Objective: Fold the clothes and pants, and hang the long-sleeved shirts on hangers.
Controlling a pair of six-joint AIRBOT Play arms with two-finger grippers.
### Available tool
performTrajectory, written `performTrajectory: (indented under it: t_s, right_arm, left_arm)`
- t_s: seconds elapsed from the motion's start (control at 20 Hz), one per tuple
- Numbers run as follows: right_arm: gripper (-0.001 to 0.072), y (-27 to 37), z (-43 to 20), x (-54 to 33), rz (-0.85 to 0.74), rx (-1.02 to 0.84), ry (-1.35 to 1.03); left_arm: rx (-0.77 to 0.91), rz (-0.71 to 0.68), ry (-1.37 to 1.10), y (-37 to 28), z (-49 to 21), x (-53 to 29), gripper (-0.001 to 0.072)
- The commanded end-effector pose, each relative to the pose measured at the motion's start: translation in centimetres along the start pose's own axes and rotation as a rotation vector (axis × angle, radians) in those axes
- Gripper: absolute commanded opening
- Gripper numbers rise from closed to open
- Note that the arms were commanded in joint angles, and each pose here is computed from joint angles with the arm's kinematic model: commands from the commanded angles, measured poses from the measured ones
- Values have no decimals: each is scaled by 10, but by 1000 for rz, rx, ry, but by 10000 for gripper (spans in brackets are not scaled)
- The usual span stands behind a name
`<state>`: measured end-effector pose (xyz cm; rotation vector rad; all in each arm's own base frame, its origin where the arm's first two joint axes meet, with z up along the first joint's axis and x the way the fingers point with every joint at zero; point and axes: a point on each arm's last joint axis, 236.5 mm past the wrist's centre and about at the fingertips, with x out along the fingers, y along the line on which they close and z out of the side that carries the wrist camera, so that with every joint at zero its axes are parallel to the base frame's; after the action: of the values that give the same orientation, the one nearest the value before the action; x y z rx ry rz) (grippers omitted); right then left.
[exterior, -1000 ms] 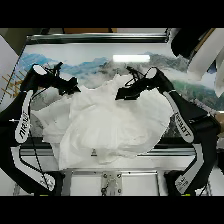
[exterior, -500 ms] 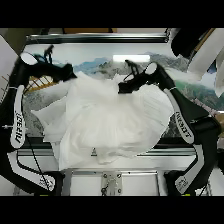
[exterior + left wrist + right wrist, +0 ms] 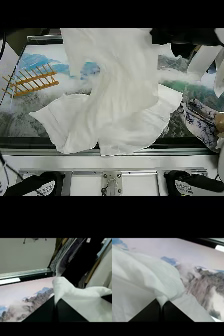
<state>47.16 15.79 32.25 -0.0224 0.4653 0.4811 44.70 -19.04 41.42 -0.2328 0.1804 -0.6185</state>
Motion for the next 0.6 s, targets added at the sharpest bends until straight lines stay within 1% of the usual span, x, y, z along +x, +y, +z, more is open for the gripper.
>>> performTrajectory:
  t_s: [0.0,0.1,0.2,0.25,0.3,0.35,0.4,0.55]
  right_arm:
    - [10,4,-52,-39,-63,-15,106]
    - [10,21,-132,-34,-28,35,277]
    - [13,34,-217,-36,-3,99,441]
    - [32,42,-259,-42,13,147,530]
    - [184,47,-288,-49,18,183,599]
    - [537,49,-308,-58,18,195,654]
    - [720,47,-314,-65,7,182,681]
    - [720,35,-291,-73,-42,133,626]
  left_arm:
    - [75,0,187,-24,-67,-25,14]
    - [11,-11,449,-24,-157,-32,14]
    - [-29,-49,683,-34,-250,-46,14]
    - [-47,-69,786,-41,-295,-58,14]
    - [-61,-86,879,-47,-336,-71,14]
    - [-77,-92,954,-52,-370,-84,14]
    - [-90,-99,1024,-56,-400,-100,14]
    - [-99,-113,1129,-63,-446,-132,14]
